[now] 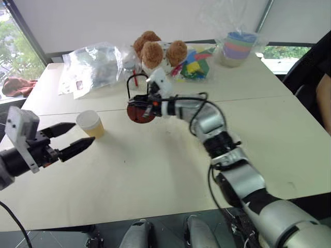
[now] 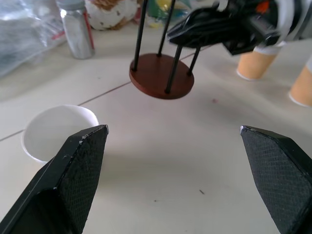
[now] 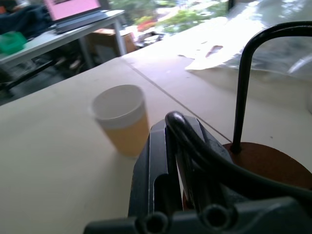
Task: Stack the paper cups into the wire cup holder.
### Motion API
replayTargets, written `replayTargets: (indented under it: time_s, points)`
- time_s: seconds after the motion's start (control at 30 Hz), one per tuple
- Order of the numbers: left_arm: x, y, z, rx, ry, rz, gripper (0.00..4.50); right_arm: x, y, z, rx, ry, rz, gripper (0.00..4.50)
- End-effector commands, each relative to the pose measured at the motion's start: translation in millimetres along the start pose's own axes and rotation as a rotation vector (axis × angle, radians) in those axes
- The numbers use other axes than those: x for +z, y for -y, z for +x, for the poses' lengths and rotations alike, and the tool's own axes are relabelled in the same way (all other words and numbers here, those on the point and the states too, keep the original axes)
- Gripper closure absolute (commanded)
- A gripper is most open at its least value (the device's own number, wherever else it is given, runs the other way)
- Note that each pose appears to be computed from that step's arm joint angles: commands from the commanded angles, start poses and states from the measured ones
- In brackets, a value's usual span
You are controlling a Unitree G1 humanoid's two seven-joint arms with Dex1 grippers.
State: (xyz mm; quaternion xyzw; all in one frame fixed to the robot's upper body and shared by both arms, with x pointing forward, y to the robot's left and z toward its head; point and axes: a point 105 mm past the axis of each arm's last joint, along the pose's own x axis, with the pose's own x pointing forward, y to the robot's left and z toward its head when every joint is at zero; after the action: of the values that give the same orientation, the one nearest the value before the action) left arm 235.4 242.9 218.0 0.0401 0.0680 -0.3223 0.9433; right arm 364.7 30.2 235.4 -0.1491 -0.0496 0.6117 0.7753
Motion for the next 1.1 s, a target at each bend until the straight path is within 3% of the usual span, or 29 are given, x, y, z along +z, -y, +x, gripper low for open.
replayTargets:
  time_s: [0.03, 0.1, 0.23, 0.5, 0.77, 0.87, 1.07, 1.1]
  points:
    - [4, 15, 7, -0.088, -0.015, 0.030, 0.00, 20, -49, -33, 0.385, 0.046, -0.099, 4.46]
    - [5, 20, 13, -0.125, -0.014, 0.024, 0.00, 10, -65, -52, 0.535, 0.001, -0.102, 4.46]
    - [7, 29, 17, -0.190, -0.043, 0.018, 0.00, -13, -74, -59, 0.641, -0.089, -0.148, 4.46]
    - [3, 42, 8, -0.265, -0.154, 0.025, 0.00, -25, -74, -43, 0.694, -0.119, -0.203, 4.46]
    - [7, 36, 7, -0.232, -0.145, 0.035, 0.00, -45, -71, -38, 0.730, -0.202, -0.275, 4.46]
    - [6, 37, 9, -0.234, -0.140, 0.037, 0.00, -48, -68, -39, 0.730, -0.222, -0.285, 3.41]
    - [7, 34, 12, -0.228, -0.124, 0.043, 0.00, -45, -56, -52, 0.673, -0.261, -0.258, 0.42]
    - [7, 33, 13, -0.227, -0.123, 0.045, 0.00, -43, -53, -56, 0.654, -0.265, -0.247, 0.42]
